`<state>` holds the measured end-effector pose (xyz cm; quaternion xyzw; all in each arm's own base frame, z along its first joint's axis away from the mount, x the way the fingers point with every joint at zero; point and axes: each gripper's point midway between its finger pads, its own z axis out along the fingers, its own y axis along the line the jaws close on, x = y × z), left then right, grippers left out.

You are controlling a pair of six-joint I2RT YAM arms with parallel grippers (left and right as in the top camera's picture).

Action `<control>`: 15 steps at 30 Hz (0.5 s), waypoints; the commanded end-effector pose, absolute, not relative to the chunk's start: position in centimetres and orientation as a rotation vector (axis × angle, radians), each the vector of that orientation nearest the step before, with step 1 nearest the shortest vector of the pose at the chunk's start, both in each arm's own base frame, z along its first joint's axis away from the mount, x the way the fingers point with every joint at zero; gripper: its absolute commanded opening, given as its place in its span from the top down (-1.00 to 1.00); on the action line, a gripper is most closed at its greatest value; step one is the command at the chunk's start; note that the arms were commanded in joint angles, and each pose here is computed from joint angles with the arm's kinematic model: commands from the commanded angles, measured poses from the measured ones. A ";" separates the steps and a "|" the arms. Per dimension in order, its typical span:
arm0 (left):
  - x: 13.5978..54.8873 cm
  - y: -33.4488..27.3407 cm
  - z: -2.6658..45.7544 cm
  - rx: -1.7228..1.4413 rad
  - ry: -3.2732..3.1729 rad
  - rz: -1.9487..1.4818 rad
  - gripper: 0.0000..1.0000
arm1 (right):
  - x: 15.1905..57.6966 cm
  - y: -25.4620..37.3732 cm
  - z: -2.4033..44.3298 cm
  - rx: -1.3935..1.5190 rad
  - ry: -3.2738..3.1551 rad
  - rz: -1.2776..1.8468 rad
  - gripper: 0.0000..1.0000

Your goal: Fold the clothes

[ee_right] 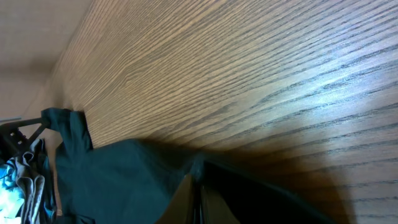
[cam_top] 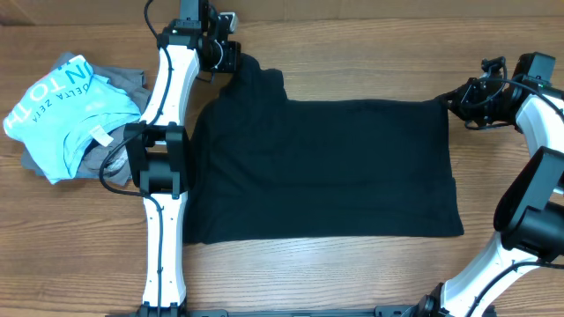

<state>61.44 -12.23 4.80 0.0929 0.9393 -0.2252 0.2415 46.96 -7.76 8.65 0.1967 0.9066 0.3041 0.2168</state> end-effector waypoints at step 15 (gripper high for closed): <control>57.7 -10.4 18.8 0.323 2.399 -0.887 0.92 | 47.5 -11.2 10.6 0.647 2.444 0.738 0.92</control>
